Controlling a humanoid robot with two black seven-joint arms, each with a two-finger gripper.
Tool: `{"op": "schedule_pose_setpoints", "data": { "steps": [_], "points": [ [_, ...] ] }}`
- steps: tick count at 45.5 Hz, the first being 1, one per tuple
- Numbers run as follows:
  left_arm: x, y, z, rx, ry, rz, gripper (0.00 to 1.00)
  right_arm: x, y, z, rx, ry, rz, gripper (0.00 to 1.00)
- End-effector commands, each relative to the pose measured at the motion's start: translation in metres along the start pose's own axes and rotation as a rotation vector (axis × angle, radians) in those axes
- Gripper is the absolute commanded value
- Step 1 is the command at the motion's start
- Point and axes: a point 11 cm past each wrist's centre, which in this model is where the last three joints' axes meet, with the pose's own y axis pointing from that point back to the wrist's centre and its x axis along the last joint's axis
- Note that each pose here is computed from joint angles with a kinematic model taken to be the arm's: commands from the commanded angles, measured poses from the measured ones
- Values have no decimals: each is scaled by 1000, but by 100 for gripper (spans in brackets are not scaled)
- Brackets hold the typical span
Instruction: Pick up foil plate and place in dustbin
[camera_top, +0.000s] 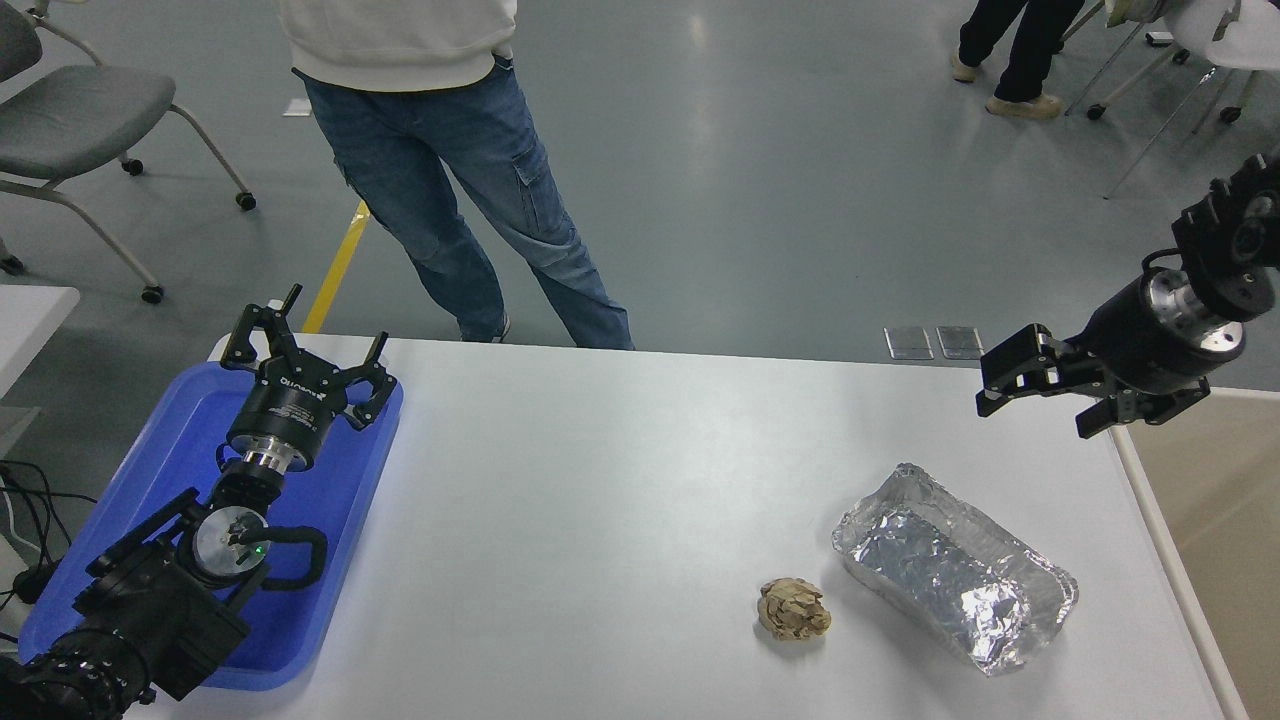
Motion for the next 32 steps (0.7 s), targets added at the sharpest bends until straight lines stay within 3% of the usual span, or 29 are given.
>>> {"op": "schedule_pose_setpoints", "data": {
  "steps": [1, 32],
  "points": [
    [0, 0, 0, 1, -1, -1, 100, 1, 2, 1, 3, -5, 6, 100],
    [0, 0, 0, 0, 0, 0, 100, -1, 2, 4, -1, -8, 4, 100]
  ]
}}
